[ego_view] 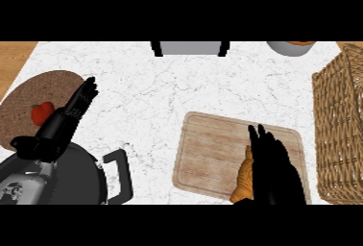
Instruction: Pick the croissant from the cutting board and place it in the basket
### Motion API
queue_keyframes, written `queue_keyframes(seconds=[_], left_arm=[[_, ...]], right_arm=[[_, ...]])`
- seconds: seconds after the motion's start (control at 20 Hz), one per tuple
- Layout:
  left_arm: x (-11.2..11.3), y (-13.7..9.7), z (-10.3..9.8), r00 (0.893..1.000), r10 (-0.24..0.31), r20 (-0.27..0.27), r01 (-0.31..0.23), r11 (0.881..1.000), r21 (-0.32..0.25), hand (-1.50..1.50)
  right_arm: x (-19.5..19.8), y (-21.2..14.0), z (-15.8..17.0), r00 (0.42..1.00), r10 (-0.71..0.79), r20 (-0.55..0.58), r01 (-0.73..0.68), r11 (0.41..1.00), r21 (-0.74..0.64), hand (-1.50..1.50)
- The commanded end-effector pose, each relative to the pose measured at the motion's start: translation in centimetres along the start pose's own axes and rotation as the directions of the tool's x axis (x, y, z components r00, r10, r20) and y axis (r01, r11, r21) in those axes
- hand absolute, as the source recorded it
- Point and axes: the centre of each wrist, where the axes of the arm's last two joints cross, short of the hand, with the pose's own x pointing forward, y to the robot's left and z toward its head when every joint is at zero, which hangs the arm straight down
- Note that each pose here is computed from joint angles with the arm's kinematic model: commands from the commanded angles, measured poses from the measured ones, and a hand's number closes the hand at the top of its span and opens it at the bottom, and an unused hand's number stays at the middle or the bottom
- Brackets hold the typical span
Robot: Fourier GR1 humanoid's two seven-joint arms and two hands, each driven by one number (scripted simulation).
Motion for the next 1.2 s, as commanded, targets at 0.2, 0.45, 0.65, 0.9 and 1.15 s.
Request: queue_keyframes(seconds=[0.2, 0.45, 0.65, 0.9, 1.15], left_arm=[[-2.4, -0.3, 0.6, 1.000, -0.007, -0.012, 0.007, 1.000, 0.006, 0.00], [-1.2, -0.4, 1.1, 1.000, 0.005, -0.004, -0.005, 1.000, -0.002, 0.00], [-0.1, -0.7, -0.3, 1.000, 0.009, -0.001, -0.009, 1.000, -0.003, 0.00], [1.1, -1.0, 0.0, 1.000, 0.005, -0.004, -0.005, 1.000, 0.006, 0.00], [0.2, 0.0, 0.3, 1.000, -0.005, 0.006, 0.005, 1.000, -0.001, 0.00]], right_arm=[[-0.2, 0.1, 1.1, 0.995, 0.053, -0.084, -0.052, 0.999, 0.012, -1.50], [0.1, 1.7, -0.6, 0.994, 0.067, -0.084, -0.065, 0.997, 0.032, -1.50], [0.3, 1.4, -1.2, 0.991, 0.091, -0.096, -0.086, 0.995, 0.051, -1.50], [-2.0, 3.5, -2.2, 0.986, 0.110, -0.125, -0.105, 0.993, 0.049, -1.50], [-2.7, 4.9, -4.0, 0.980, 0.113, -0.161, -0.099, 0.991, 0.087, -1.50]])
